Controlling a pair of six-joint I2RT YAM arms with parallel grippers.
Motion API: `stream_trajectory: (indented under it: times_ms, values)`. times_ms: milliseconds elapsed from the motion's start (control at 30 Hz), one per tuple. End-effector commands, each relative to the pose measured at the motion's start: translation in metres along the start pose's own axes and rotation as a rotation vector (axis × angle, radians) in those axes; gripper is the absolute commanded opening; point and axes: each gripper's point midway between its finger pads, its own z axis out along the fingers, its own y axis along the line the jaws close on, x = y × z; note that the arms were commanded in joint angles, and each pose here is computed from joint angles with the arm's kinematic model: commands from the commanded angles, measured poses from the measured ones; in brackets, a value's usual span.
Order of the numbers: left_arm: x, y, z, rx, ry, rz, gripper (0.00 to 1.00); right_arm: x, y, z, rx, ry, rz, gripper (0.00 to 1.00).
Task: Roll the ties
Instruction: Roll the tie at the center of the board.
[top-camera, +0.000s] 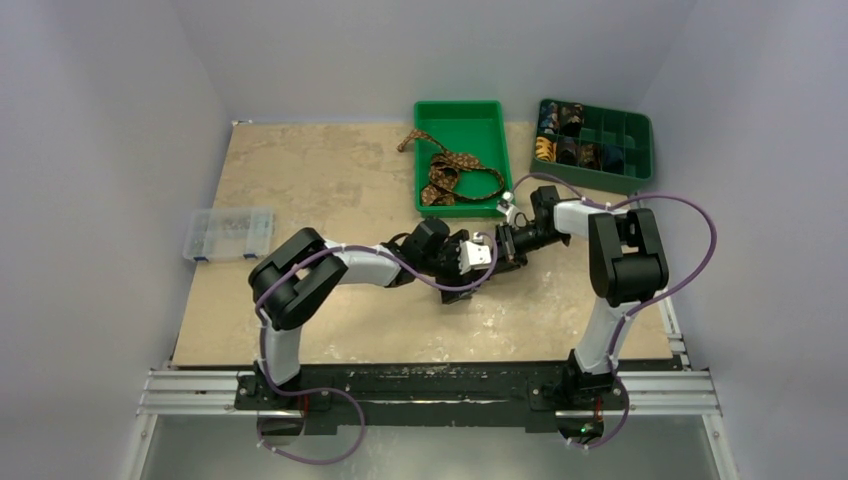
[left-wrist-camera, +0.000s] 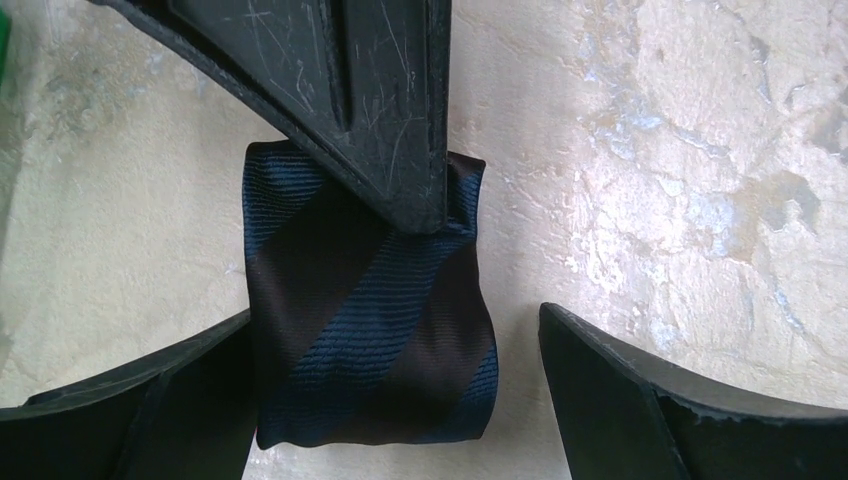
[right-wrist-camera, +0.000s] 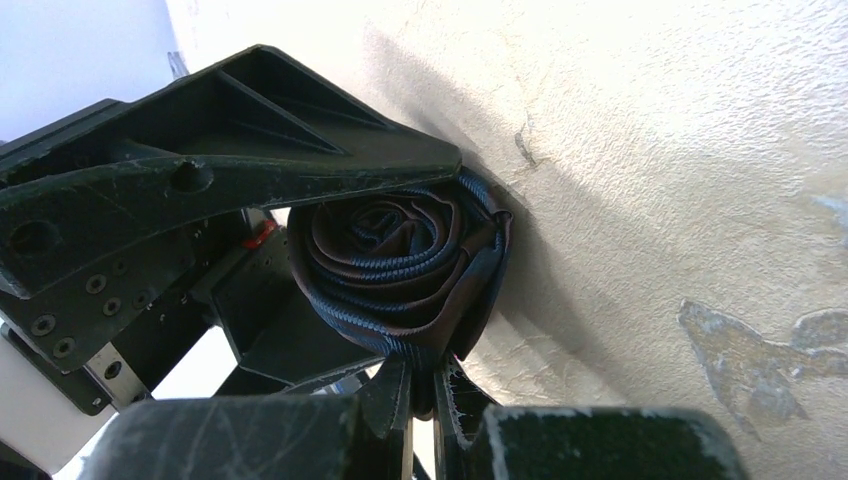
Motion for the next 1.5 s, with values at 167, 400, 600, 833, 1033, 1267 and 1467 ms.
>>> stream_trajectory:
  times_ms: [167,400,600,833,1033,1267,1467]
  values:
    - [-0.013,0.007,0.013,0.011,-0.032,0.041,0.94,0.008,-0.010,-0.001,0.046,0.068,-0.086,0.00]
    - [-0.035,0.004,-0.006,-0.019,-0.152,0.068,1.00,0.013,-0.008,-0.004,0.042,0.096,-0.088,0.00]
    - [-0.036,0.003,-0.002,-0.006,-0.158,0.067,1.00,0.018,0.001,-0.007,0.005,0.116,-0.088,0.00]
    - [-0.018,-0.007,0.013,0.072,-0.084,0.048,0.80,0.020,-0.001,0.000,-0.005,0.131,-0.081,0.00]
    - [0.008,-0.017,0.011,0.098,-0.014,0.032,0.58,0.021,-0.007,0.003,0.000,0.130,-0.060,0.00]
    - [0.031,-0.023,0.011,0.100,0.043,0.025,0.34,0.016,-0.013,0.009,0.018,0.103,-0.017,0.07]
    - [0.028,-0.020,0.010,0.075,0.037,0.012,0.55,0.006,-0.007,0.005,0.029,0.067,-0.058,0.00]
